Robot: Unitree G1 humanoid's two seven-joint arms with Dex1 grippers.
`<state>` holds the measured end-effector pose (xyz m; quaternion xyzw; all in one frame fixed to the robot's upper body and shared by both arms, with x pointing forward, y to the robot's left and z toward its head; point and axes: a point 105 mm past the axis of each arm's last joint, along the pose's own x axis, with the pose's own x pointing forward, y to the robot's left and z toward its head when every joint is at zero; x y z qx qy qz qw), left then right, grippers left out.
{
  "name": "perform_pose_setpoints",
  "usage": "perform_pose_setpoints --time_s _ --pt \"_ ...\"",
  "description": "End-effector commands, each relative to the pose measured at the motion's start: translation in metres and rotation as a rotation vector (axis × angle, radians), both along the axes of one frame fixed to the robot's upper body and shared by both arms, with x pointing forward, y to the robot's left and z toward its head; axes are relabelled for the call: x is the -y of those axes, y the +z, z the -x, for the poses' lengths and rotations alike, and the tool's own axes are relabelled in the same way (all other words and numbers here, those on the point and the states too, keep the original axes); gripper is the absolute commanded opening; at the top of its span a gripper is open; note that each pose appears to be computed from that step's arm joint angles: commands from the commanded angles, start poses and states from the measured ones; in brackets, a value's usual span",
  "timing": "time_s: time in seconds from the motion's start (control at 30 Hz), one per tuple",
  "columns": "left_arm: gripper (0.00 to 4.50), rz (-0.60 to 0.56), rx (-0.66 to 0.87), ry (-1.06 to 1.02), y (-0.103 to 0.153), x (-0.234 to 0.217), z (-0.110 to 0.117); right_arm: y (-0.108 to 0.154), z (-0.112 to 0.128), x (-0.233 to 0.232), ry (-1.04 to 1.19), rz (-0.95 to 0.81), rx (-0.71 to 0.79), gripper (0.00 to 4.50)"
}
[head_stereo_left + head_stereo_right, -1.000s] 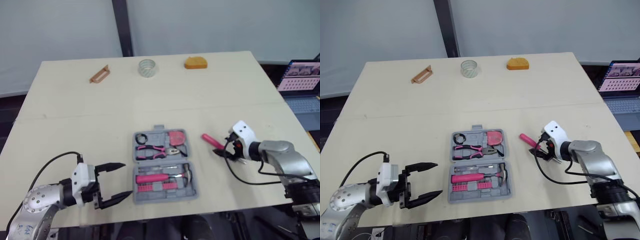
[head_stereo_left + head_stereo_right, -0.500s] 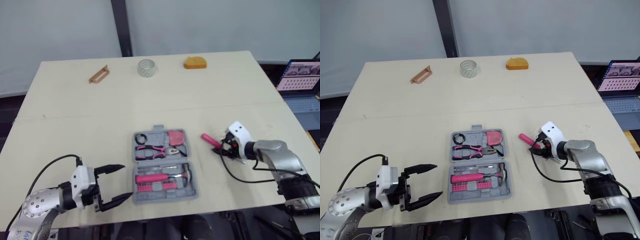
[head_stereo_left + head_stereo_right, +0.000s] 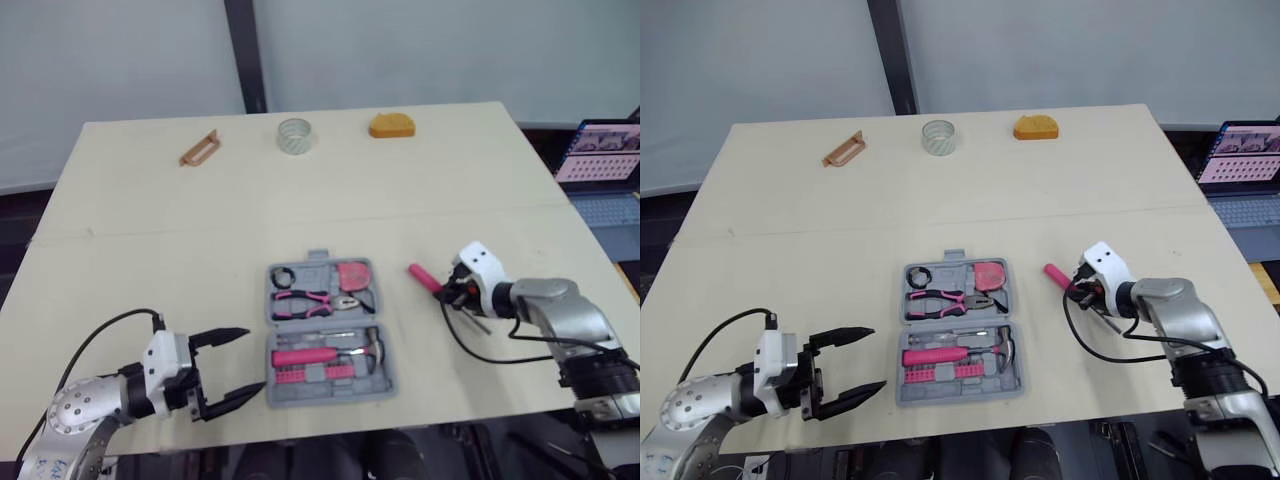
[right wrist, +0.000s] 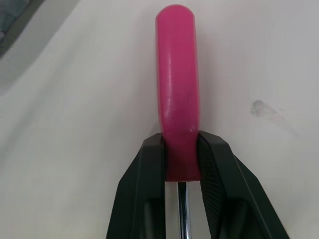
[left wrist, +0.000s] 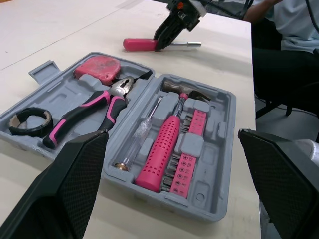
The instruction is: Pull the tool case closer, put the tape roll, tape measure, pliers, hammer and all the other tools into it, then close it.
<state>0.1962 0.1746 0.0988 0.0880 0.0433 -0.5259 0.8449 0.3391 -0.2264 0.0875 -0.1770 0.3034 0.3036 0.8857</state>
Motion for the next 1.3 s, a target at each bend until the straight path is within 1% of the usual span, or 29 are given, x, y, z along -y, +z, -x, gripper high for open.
perform_pose_setpoints --time_s 0.03,0.13,0.23,0.33,0.47,0.6,0.77,1.03,1.3 --pt "4.5 -0.025 0.023 -0.002 0.003 -0.01 0.002 0.032 0.018 -0.025 0.142 -0.004 0.0 0.42" --pt "4.5 -0.055 0.016 0.012 0.001 -0.022 0.002 0.048 0.046 -0.057 0.298 0.024 -0.061 0.42" --pt "4.5 -0.069 0.015 0.021 0.0 -0.03 -0.001 0.057 0.073 -0.09 0.444 0.062 -0.139 0.42" --pt "4.5 -0.082 0.013 0.014 -0.002 -0.034 -0.002 0.06 0.088 -0.121 0.535 0.095 -0.207 0.42" --pt "4.5 -0.09 0.012 0.004 -0.003 -0.035 -0.002 0.059 0.094 -0.147 0.58 0.112 -0.281 0.42" --pt "4.5 -0.107 0.009 -0.007 -0.003 -0.038 0.001 0.04 0.098 -0.174 0.648 0.162 -0.336 0.42" --pt "4.5 -0.123 -0.013 -0.012 -0.002 -0.042 0.011 0.03 0.103 -0.193 0.707 0.207 -0.367 0.42" --pt "4.5 -0.141 -0.054 -0.022 -0.003 -0.048 0.026 0.013 0.118 -0.212 0.808 0.251 -0.417 0.42" --pt "4.5 -0.152 -0.073 -0.023 -0.005 -0.049 0.032 0.005 0.118 -0.226 0.847 0.262 -0.43 0.42"
